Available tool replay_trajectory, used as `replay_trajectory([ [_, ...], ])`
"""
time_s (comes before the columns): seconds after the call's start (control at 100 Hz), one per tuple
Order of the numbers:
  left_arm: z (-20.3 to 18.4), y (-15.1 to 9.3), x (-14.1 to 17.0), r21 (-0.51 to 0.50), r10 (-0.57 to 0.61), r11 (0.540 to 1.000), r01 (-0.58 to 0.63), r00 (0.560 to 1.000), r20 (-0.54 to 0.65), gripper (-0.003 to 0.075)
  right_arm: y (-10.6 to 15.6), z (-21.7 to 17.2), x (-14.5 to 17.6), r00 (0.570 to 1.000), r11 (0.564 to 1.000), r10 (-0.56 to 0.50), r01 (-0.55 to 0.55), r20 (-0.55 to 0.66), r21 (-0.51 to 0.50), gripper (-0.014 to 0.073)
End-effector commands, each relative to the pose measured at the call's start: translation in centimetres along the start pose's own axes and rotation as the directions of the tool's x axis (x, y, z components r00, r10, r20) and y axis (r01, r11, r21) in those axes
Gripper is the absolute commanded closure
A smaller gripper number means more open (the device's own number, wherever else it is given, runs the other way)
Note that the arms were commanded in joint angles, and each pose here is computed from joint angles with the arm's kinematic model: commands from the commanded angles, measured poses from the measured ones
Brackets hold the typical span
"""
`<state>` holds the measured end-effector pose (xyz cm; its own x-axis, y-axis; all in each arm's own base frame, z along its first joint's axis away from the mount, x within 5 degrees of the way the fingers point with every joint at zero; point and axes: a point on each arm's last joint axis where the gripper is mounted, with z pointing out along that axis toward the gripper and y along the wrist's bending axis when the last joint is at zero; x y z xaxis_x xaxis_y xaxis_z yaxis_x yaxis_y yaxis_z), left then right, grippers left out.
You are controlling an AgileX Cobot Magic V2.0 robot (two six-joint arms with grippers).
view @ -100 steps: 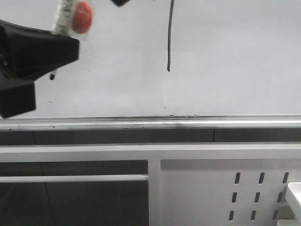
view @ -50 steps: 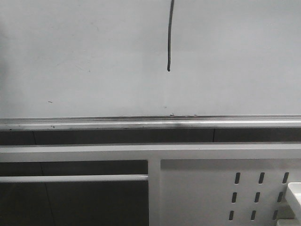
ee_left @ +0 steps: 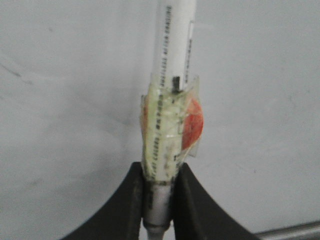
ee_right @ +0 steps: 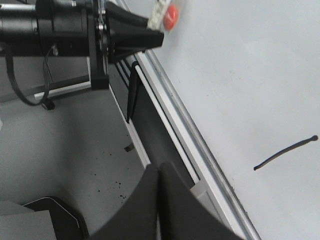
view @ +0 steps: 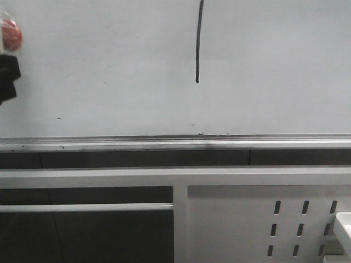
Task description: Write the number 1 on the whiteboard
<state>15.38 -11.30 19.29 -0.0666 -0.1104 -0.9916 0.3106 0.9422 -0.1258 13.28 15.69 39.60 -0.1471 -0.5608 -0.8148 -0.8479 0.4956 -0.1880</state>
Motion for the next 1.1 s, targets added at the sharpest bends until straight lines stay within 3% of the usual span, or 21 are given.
replay_trajectory([
  [0.0,0.1,-0.7,-1.6,-0.015,-0.028,0.999,0.032,0.981,0.193,0.0741,-0.3,-1.2,-1.2,0.996,1.000,-0.012,0.009,0.092,0.030,0.0654],
  [0.17,0.8,-2.9,-0.2,0.057,-0.044,0.998,0.036,0.989,0.140,0.0741,-0.2,-1.2,-1.1,0.997,1.000,-0.011,0.009,0.078,0.025,0.0654],
  [0.35,2.0,-4.1,-1.2,0.063,-0.081,0.995,0.071,0.980,0.180,0.0740,-0.2,-1.2,-1.0,0.998,1.000,-0.011,0.010,0.064,0.020,0.0654],
  [0.88,3.8,-2.9,-1.3,-0.052,-0.038,0.997,0.048,0.982,0.187,0.0740,-0.2,-1.2,-1.0,0.998,1.000,-0.018,0.017,0.062,0.027,0.0654],
  [1.09,4.5,-3.6,-0.9,-0.019,-0.016,1.000,0.020,0.982,0.188,0.0740,-0.2,-1.2,-1.0,0.998,1.000,-0.018,0.017,0.062,0.027,0.0654],
])
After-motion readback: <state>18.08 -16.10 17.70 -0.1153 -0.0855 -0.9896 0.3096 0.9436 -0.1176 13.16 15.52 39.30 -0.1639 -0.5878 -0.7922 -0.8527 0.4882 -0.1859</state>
